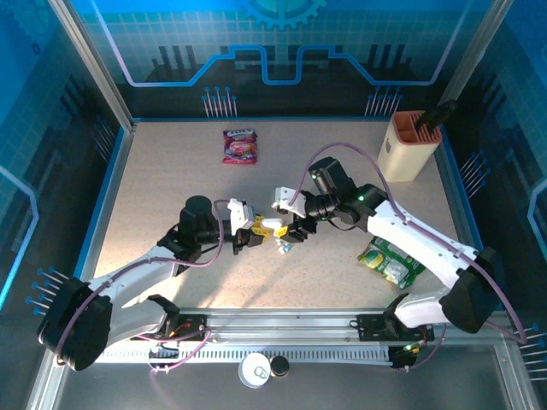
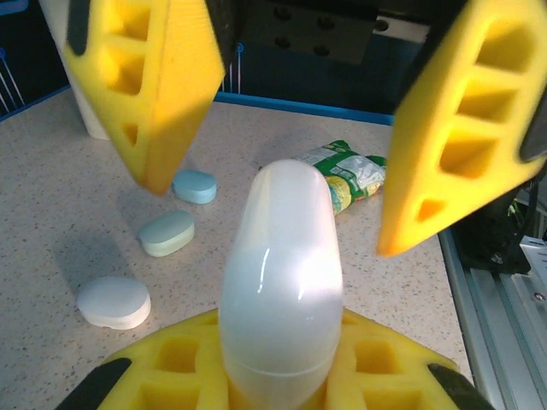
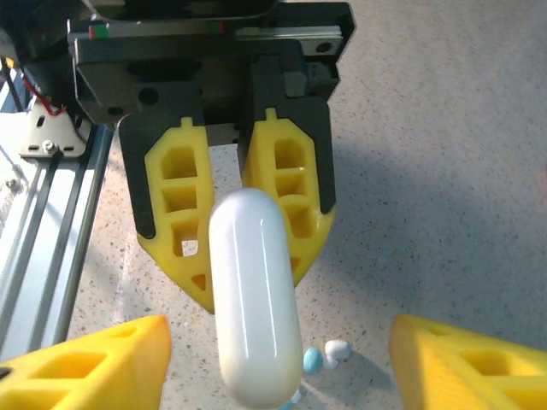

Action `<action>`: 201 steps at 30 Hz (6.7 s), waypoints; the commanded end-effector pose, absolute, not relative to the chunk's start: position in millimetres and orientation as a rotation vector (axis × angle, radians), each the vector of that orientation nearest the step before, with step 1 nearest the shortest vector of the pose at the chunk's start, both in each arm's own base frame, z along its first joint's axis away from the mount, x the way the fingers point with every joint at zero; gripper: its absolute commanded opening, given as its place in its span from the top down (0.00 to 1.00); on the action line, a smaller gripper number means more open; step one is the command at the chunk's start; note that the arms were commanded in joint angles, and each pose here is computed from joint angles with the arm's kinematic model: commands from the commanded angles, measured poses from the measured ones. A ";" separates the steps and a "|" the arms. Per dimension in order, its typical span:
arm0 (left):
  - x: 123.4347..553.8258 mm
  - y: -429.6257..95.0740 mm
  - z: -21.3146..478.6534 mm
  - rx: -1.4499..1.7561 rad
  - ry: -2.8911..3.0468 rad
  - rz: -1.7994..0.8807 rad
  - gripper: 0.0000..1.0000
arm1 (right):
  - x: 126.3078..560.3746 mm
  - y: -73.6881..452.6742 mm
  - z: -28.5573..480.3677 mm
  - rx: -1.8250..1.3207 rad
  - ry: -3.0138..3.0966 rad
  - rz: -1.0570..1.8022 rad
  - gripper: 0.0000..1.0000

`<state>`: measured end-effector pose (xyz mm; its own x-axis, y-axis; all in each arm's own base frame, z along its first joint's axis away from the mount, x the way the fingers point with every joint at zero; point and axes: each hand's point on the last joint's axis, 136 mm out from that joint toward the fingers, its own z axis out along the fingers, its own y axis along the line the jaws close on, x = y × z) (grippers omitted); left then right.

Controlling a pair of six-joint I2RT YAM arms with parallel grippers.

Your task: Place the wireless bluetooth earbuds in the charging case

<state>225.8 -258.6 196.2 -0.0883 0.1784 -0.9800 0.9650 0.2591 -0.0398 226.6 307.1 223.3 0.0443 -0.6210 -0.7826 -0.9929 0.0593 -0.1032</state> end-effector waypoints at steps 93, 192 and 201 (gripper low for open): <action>276.7 -209.6 160.3 0.731 1.706 -0.617 0.01 | 360.5 237.6 37.9 -0.390 2.784 0.236 0.32; 252.8 -213.0 167.9 0.862 1.588 -0.761 0.01 | 327.6 227.7 16.7 -0.261 3.024 0.242 0.56; 263.4 -224.8 182.7 0.650 1.644 -0.909 0.07 | 345.8 240.4 61.1 -0.167 2.807 0.470 0.58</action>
<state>257.1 -221.1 162.2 -0.2271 0.0728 -0.9711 0.8201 0.5522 -0.1504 333.1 231.1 29.9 -0.9682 -0.1394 -0.2076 -0.1800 0.9648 0.1917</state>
